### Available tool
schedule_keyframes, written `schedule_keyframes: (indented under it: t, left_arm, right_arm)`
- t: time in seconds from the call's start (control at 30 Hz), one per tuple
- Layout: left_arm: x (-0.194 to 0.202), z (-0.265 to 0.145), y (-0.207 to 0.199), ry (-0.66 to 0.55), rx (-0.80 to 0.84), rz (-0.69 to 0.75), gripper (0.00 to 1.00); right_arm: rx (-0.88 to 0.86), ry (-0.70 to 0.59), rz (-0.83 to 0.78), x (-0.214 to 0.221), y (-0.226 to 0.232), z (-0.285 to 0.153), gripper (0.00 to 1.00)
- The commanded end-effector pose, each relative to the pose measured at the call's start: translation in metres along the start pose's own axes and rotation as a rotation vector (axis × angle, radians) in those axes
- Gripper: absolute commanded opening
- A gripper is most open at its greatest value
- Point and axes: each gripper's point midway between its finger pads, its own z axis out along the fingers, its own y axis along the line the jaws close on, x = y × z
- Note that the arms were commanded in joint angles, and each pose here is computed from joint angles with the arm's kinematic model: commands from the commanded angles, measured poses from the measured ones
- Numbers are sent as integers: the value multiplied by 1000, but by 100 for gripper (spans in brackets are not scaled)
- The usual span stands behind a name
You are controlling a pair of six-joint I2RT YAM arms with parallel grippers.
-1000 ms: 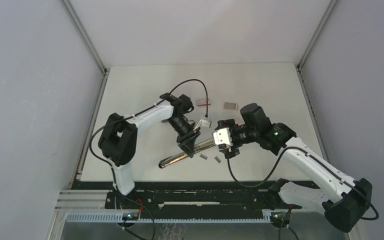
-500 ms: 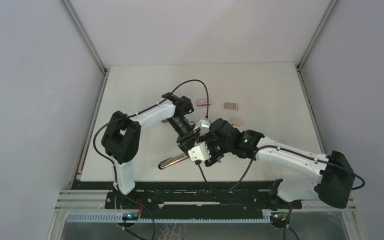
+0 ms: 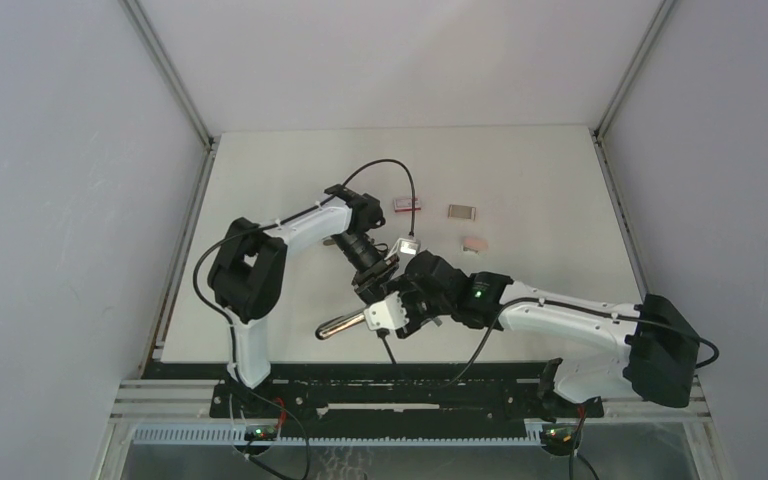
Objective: Unload the staples from the stapler
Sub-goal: Unload the staple at the center of the board.
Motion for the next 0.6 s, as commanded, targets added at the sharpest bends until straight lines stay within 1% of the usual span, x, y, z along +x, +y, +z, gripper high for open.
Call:
schedule_keyframes:
  t: [0.0, 0.1, 0.23, 0.43, 0.5, 0.57]
  left_arm:
    - [-23, -10, -20, -78, 47, 50, 0]
    - [-23, -10, -21, -77, 53, 51, 0]
    - [-22, -10, -23, -75, 62, 52, 0]
    - [-22, -10, -23, -76, 63, 53, 0]
    - [-22, -10, -24, -77, 63, 55, 0]
    - [-23, -12, -24, -78, 59, 59, 4]
  right_arm:
    - [54, 21, 2, 0, -8, 9, 60]
    - [63, 36, 5, 3, -9, 13, 60]
    - [67, 52, 6, 5, -9, 17, 54]
    - [50, 46, -2, 4, -5, 18, 36]
    - [50, 37, -15, 3, -5, 17, 27]
    - [47, 30, -15, 2, -4, 15, 19]
